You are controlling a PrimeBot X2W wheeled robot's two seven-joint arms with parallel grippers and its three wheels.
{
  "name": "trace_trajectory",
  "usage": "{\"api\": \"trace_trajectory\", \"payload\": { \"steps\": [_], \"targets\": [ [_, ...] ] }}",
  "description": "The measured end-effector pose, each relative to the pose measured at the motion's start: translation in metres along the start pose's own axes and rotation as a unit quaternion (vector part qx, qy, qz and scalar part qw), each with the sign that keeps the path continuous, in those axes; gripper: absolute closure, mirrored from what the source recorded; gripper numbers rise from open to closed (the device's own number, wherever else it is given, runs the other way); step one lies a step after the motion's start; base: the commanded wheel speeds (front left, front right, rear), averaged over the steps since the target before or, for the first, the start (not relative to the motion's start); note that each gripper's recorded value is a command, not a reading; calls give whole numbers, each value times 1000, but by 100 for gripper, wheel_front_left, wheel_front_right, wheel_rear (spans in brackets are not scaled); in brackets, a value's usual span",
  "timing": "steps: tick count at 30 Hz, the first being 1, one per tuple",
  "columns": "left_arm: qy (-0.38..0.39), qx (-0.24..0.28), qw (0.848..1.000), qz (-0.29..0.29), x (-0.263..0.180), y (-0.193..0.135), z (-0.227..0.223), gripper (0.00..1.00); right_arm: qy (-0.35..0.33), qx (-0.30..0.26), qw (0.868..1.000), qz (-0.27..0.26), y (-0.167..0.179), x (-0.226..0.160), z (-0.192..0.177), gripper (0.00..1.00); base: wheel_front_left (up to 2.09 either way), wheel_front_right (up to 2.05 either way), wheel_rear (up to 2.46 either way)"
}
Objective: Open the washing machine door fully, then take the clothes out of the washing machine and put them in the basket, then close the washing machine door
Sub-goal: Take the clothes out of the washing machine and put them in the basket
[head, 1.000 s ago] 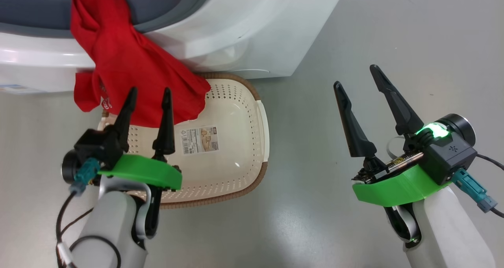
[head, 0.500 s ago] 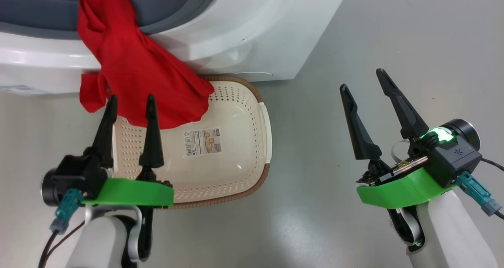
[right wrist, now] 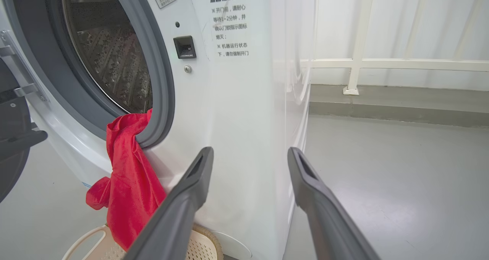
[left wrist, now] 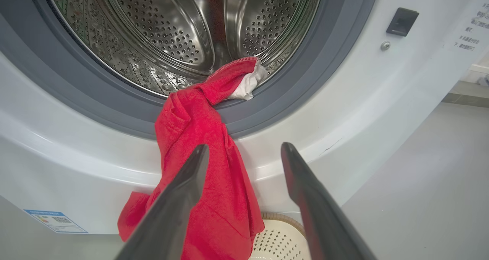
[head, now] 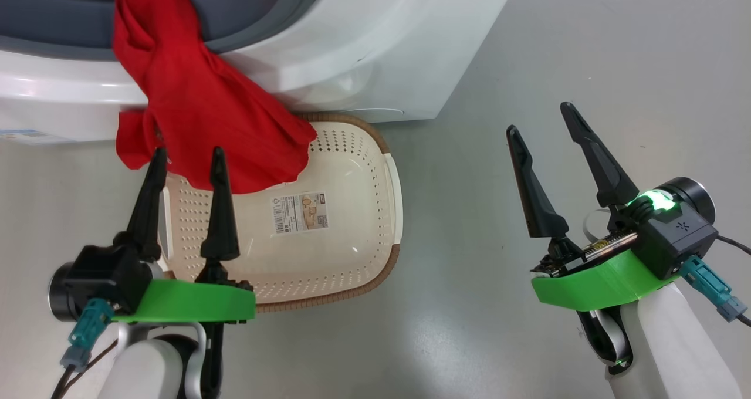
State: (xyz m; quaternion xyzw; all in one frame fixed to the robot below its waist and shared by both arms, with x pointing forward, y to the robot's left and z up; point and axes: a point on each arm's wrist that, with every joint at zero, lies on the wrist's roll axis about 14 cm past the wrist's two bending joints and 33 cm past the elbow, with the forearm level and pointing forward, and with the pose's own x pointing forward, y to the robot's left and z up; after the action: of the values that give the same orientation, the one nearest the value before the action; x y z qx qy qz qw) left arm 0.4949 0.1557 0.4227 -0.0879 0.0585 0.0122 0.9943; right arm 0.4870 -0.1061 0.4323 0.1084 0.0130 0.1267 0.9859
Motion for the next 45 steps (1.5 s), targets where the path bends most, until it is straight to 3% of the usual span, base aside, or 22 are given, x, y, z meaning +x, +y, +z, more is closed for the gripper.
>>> {"api": "trace_trajectory", "payload": {
  "steps": [13, 31, 45],
  "targets": [
    [14, -3, 1000, 5, 3, 3, -6, 0, 1, 0, 1000, -1, -1, 0, -1, 0, 0, 0, 0],
    [-21, 39, 999, -1, 72, -2, 27, 0, 13, 3, 1000, -4, -3, -4, -8, 0, 0, 0, 0],
    [78, 84, 993, 4, 118, 10, 0, 0, 18, 9, 1000, -13, -9, -6, -12, 0, 0, 0, 0]
  ]
}}
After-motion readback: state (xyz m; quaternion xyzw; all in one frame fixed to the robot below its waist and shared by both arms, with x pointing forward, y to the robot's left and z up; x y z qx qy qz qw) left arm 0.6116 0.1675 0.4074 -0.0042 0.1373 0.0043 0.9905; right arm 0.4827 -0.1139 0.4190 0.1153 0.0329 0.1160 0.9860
